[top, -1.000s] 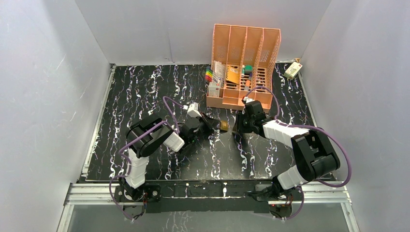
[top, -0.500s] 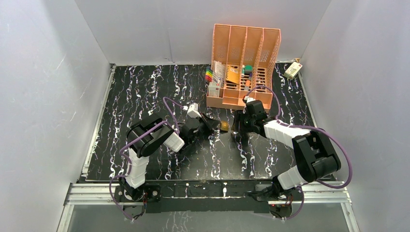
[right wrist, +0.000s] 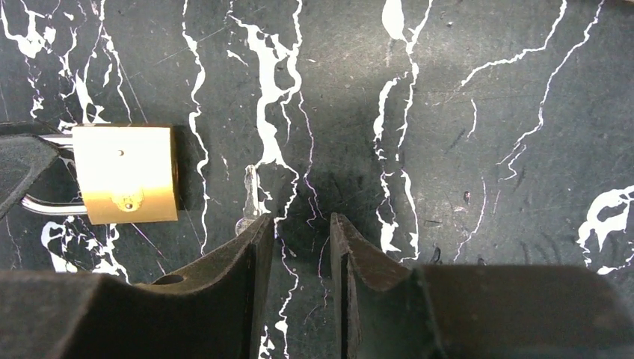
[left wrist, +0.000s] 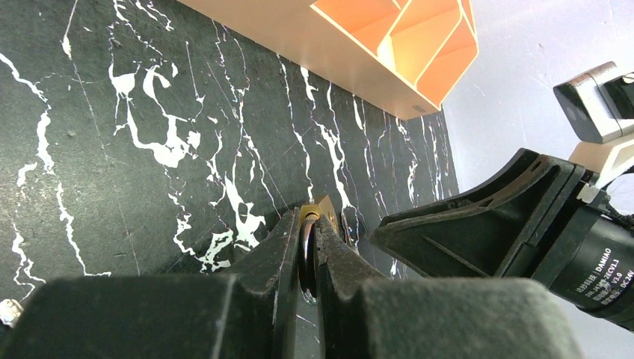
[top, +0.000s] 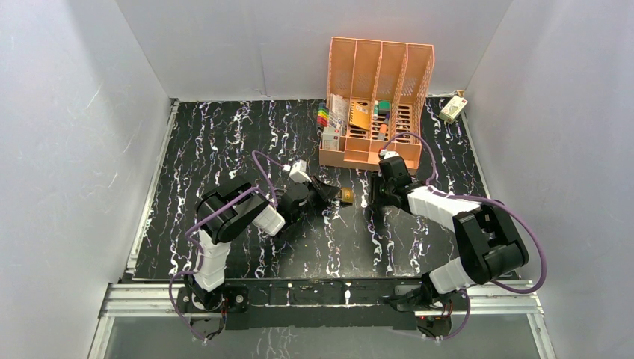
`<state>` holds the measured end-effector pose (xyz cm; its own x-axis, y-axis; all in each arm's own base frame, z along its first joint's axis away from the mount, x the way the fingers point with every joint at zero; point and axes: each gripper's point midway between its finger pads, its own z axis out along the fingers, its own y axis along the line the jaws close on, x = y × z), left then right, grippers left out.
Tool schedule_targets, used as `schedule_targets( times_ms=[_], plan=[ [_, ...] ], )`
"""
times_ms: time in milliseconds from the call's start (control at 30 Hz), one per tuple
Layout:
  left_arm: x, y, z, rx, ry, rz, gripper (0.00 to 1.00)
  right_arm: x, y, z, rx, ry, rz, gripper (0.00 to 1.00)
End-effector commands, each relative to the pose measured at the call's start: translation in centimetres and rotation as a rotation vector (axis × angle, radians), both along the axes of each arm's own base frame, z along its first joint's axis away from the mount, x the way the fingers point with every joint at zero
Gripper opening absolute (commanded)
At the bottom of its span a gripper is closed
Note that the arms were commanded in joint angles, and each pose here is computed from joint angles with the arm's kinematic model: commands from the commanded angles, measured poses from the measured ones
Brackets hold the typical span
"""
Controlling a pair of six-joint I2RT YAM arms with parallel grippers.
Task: Lock with the key
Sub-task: Place the lock at the center of the board.
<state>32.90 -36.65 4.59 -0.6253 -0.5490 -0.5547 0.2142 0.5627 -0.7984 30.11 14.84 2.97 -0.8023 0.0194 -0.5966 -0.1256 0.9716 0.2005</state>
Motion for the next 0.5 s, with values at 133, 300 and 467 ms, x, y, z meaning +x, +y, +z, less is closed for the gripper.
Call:
schedule_targets(
  times_ms=[133,300,467],
  plan=[
    [-1.3,0.2,-1.1,0.051,0.019,-0.033,0.07,1.2,2.6,2.1,-0.084,-0.096,0.064,0.41],
    [-1.4,0.2,-1.1,0.051,0.019,-0.033,0.08,1.0,3.3,1.7,-0.131,-0.103,0.074,0.37],
    [-1.5,0.4,-1.3,0.050,0.031,-0.026,0.08,1.0,2.9,1.2,-0.196,-0.101,0.064,0.34]
  ],
)
